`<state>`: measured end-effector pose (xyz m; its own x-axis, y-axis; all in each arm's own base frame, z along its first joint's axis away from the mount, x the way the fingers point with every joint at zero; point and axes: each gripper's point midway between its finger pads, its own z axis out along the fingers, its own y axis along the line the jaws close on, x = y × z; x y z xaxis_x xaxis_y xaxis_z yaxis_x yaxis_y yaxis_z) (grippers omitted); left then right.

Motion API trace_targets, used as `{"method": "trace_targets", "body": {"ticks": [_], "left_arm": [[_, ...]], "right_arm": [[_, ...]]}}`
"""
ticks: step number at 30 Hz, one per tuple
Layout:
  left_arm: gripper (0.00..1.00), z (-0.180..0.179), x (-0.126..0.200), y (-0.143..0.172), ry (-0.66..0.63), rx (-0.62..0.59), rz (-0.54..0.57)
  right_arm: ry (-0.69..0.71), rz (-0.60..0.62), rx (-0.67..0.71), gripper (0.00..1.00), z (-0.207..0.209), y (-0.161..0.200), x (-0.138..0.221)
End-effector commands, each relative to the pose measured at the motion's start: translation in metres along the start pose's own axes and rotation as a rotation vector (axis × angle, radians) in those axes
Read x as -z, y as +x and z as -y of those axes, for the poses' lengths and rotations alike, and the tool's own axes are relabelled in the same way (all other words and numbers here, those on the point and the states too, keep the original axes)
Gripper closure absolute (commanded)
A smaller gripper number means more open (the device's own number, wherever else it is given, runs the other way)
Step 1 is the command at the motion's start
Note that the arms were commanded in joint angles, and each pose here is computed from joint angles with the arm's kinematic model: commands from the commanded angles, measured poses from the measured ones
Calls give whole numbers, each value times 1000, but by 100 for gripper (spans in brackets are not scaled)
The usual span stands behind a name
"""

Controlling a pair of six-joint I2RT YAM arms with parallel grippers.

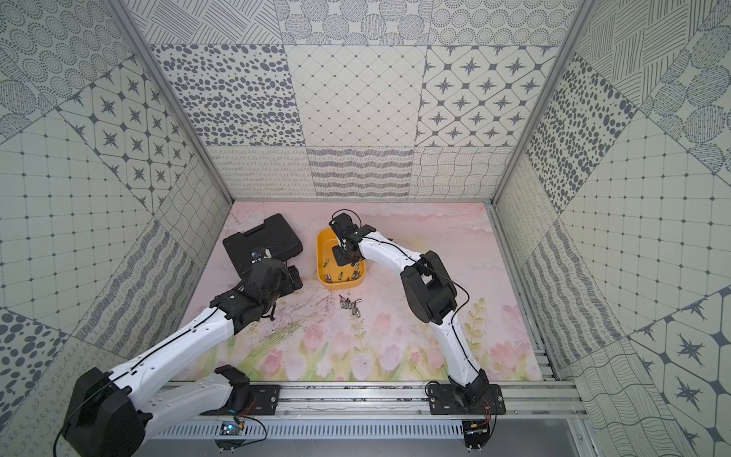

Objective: Put the bit on the desktop into the storage box
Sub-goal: Place the screwdriver bit in the storage box.

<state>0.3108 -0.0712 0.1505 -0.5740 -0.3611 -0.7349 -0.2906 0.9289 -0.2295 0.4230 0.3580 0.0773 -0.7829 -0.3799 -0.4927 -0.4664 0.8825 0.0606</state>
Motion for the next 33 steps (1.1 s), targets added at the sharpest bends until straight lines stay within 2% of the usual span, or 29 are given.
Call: {"method": "trace_targets", "body": {"ticks": [1, 5, 13, 24, 33], "left_arm": [[1, 6, 0, -6, 23, 7, 17], [1, 6, -1, -6, 22, 9, 15], [0, 6, 0, -7, 22, 6, 16], [1, 4, 1, -6, 19, 4, 16], [1, 4, 1, -6, 18, 4, 15]], "right_arm": [[-6, 24, 0, 88, -2, -10, -3], [-9, 26, -2, 85, -3, -11, -2], [-7, 38, 4, 70, -2, -13, 15], [-11, 103, 18, 48, -7, -6, 86], [-29, 105, 43, 35, -16, 32, 127]]}}
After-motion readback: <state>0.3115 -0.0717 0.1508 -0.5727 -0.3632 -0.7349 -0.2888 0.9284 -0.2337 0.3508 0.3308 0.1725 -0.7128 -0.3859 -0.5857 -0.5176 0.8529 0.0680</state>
